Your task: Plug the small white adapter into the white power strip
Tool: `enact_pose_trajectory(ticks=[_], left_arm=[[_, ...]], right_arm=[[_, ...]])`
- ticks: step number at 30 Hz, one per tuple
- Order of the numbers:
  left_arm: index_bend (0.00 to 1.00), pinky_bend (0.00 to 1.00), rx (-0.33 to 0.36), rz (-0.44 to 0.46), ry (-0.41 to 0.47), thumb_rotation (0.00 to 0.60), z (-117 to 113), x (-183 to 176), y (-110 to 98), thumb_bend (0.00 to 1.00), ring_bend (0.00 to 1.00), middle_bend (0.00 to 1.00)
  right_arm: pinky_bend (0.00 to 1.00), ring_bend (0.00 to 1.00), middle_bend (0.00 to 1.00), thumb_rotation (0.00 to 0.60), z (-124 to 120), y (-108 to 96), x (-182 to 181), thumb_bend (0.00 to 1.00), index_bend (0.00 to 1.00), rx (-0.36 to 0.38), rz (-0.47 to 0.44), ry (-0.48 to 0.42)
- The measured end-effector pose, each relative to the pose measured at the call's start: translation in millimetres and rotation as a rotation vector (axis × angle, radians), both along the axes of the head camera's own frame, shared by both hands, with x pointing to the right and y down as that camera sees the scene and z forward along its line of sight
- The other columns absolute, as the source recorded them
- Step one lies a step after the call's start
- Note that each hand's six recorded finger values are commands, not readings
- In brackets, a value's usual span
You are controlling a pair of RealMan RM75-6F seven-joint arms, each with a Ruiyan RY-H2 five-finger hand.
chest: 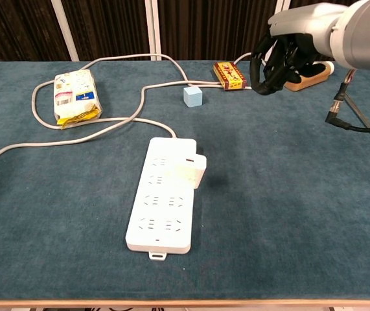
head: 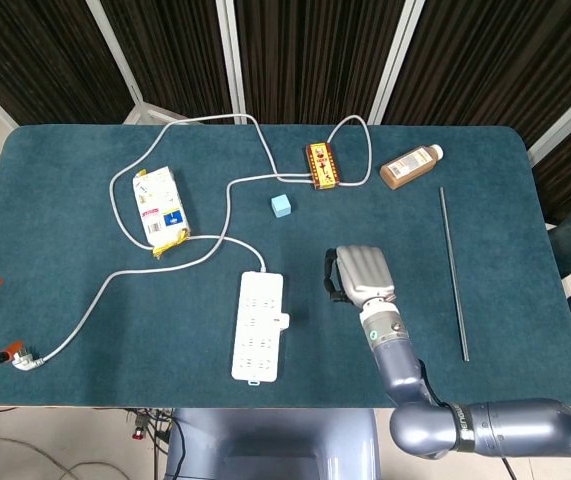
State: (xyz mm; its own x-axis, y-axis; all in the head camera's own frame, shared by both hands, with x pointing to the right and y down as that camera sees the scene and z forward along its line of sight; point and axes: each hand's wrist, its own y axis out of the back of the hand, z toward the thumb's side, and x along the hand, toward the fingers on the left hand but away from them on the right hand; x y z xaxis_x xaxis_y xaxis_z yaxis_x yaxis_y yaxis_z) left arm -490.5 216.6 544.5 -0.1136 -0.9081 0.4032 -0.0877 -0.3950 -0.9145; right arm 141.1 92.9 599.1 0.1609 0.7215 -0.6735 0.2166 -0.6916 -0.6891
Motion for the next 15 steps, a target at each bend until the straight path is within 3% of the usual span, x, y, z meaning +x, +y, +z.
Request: enact_pose_trajectory(ticks=[10,15], left_arm=[[0.19,0.0,-0.003,0.001,0.0,0.6,1,1,0,0.09,0.0,0.0],[0.19,0.0,-0.005,-0.002,0.001,0.6,1,0,0,0.09,0.0,0.0]], right_arm=[[0.97,0.81,0.76,0.6,9,39,-24,0.56,1.0,-0.127,-0.093,-0.024],[0.97,0.81,0.76,0.6,10,45,-44,0.56,1.0,-0.129,-0.113,-0.04]])
